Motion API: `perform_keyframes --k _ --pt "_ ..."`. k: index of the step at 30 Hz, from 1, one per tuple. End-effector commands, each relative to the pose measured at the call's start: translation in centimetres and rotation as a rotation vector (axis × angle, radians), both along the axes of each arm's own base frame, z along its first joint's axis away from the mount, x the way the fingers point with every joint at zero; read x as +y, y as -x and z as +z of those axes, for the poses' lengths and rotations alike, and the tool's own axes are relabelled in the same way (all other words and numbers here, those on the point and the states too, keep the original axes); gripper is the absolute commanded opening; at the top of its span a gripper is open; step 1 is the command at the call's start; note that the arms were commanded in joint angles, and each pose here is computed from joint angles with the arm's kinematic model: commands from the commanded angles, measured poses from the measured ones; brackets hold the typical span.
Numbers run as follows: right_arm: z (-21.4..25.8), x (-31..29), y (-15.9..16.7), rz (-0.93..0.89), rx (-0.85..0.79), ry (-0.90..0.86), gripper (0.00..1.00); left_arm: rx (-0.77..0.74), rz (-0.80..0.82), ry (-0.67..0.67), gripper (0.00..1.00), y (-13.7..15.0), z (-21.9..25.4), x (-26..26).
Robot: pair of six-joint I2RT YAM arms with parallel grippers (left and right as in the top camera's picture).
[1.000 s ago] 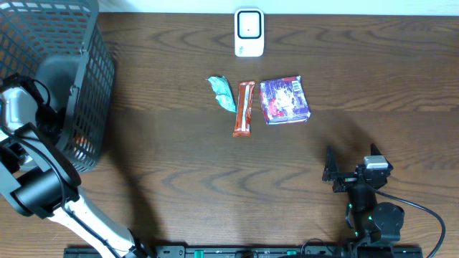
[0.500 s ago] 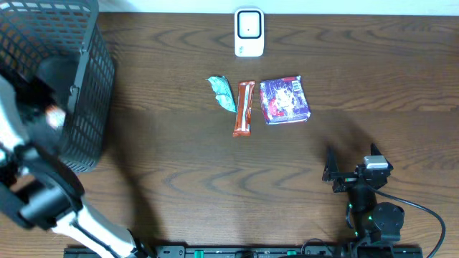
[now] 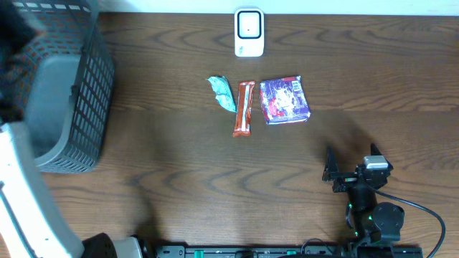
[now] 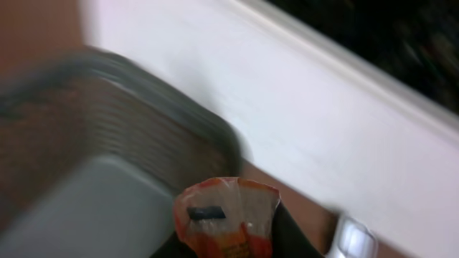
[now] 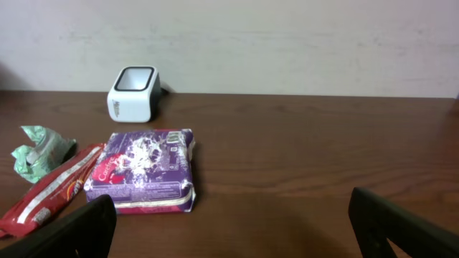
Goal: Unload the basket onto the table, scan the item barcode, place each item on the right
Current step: 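Reach the left gripper into the basket and grasp the orange packet, then carry the orange packet to the scanner and drop it beside green packet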
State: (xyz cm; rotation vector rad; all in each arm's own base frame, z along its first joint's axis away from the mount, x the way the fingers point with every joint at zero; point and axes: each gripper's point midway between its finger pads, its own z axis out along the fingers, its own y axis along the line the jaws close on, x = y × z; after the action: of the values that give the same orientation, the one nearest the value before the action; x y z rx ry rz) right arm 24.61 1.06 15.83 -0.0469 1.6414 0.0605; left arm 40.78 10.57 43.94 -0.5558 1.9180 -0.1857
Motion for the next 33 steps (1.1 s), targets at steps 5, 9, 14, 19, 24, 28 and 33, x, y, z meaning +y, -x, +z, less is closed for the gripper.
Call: perform_keyframes --k 5,9,14,19,24,28,33 --pt "0.0 0.3 0.0 0.016 -0.001 0.013 0.99 0.236 -0.324 -0.083 0.08 -5.0 -8.8 -12.1" --pt "0.0 0.3 0.0 0.016 -0.001 0.013 0.99 0.409 -0.417 -0.094 0.08 -5.8 -15.0 -16.9" --pt "0.0 0.3 0.0 0.016 -0.001 0.013 0.99 0.597 -0.519 -0.104 0.08 -6.9 -23.2 -21.8" --pt "0.0 0.3 0.0 0.016 -0.001 0.013 0.99 0.756 -0.570 -0.114 0.08 -7.1 -30.7 -24.5" --pt "-0.1 0.3 0.0 0.016 -0.001 0.013 0.99 0.873 -0.583 -0.116 0.09 -6.8 -36.2 -25.2" --pt "-0.1 0.3 0.0 0.016 -0.001 0.013 0.99 0.924 -0.582 -0.114 0.25 -6.4 -38.3 -25.1" --pt "0.0 0.3 0.0 0.016 -0.001 0.013 0.99 0.917 -0.597 -0.090 0.64 -6.3 -37.8 -25.5"
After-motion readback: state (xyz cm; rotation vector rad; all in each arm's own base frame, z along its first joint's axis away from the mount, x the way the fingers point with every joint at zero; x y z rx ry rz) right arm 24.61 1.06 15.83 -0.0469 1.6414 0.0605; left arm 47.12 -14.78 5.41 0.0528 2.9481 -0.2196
